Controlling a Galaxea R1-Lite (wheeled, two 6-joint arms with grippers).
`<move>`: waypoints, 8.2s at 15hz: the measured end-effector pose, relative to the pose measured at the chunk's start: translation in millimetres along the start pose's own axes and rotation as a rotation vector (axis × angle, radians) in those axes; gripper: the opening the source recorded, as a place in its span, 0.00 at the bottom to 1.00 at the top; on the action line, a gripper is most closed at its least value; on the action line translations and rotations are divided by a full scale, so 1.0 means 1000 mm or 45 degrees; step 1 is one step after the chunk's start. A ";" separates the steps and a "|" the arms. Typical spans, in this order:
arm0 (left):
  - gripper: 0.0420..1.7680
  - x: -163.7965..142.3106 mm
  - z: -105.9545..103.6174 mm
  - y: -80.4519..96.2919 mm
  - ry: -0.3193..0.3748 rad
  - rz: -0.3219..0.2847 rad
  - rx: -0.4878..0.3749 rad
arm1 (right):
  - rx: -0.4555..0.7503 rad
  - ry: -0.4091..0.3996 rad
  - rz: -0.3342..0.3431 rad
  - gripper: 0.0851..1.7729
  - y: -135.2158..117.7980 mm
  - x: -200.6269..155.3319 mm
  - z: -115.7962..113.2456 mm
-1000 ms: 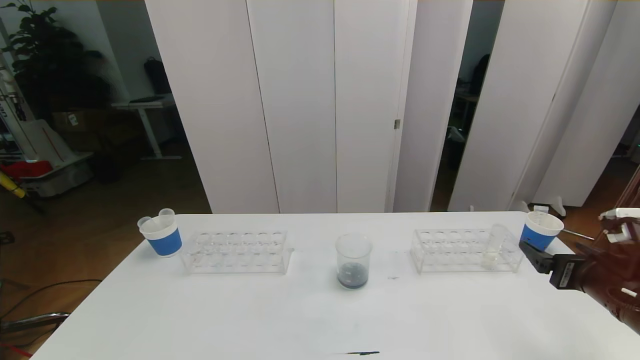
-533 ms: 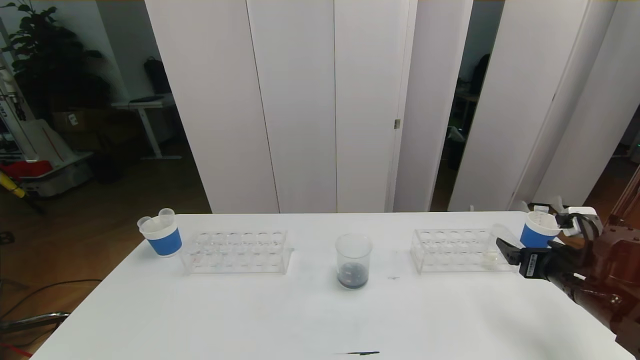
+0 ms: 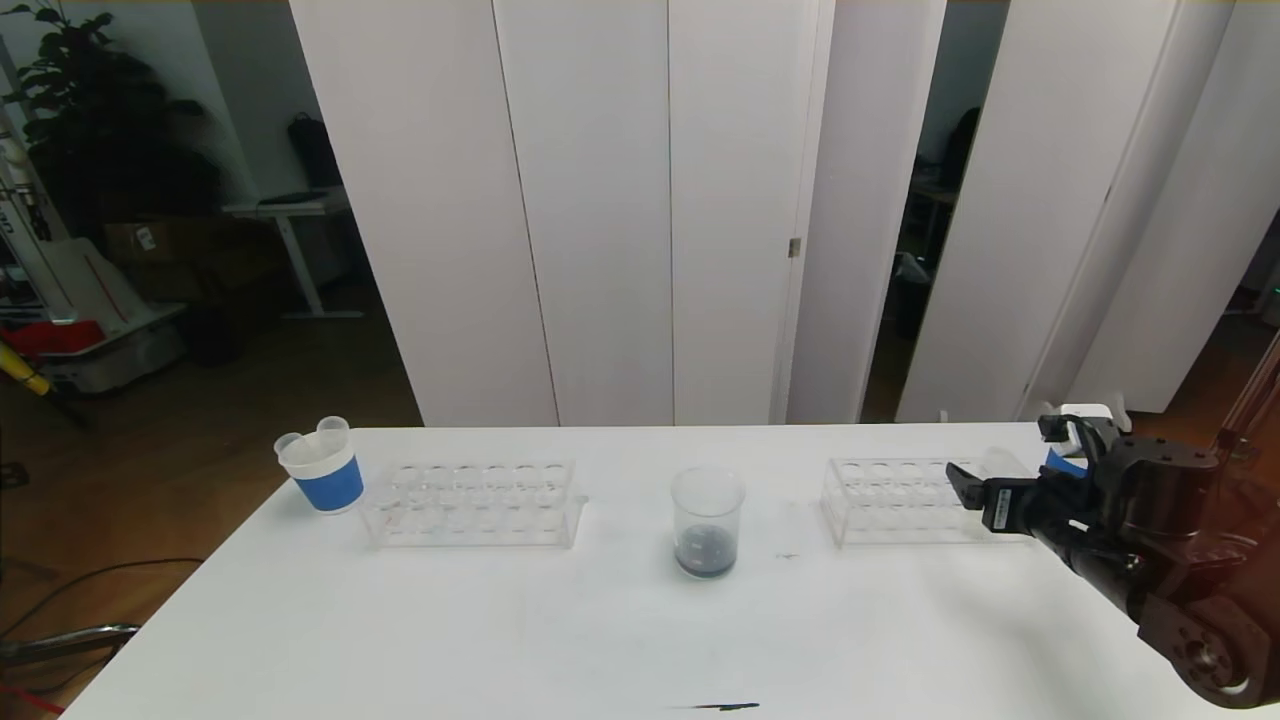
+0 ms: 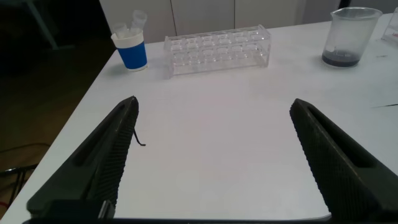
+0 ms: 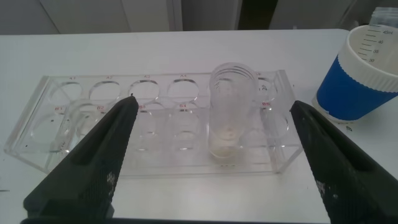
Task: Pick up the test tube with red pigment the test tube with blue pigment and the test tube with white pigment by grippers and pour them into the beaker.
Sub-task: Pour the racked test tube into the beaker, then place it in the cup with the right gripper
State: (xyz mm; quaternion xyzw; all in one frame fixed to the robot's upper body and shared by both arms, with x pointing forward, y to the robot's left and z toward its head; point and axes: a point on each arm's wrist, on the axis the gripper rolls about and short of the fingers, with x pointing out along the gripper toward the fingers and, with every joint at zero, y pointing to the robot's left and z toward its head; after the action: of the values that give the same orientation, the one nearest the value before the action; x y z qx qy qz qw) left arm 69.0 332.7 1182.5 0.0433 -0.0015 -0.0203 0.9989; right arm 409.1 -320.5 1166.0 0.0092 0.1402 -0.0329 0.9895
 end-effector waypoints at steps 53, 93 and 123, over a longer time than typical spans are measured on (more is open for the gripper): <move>0.98 0.000 0.000 0.000 0.001 0.000 0.000 | -0.036 -0.255 -0.032 0.30 0.019 0.051 0.104; 0.98 0.000 0.000 0.000 0.000 0.000 0.001 | -1.443 -1.262 1.201 0.30 0.176 0.101 0.118; 0.98 0.000 0.000 0.000 0.000 0.001 0.000 | -1.845 -1.518 1.071 0.30 0.200 0.113 0.072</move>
State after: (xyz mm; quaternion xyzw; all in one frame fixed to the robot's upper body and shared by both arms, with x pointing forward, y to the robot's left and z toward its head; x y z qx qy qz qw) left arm 69.0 332.7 1182.5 0.0433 -0.0015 -0.0201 0.9989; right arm 550.6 -129.6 1205.8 -0.5595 -0.4024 0.4098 0.5976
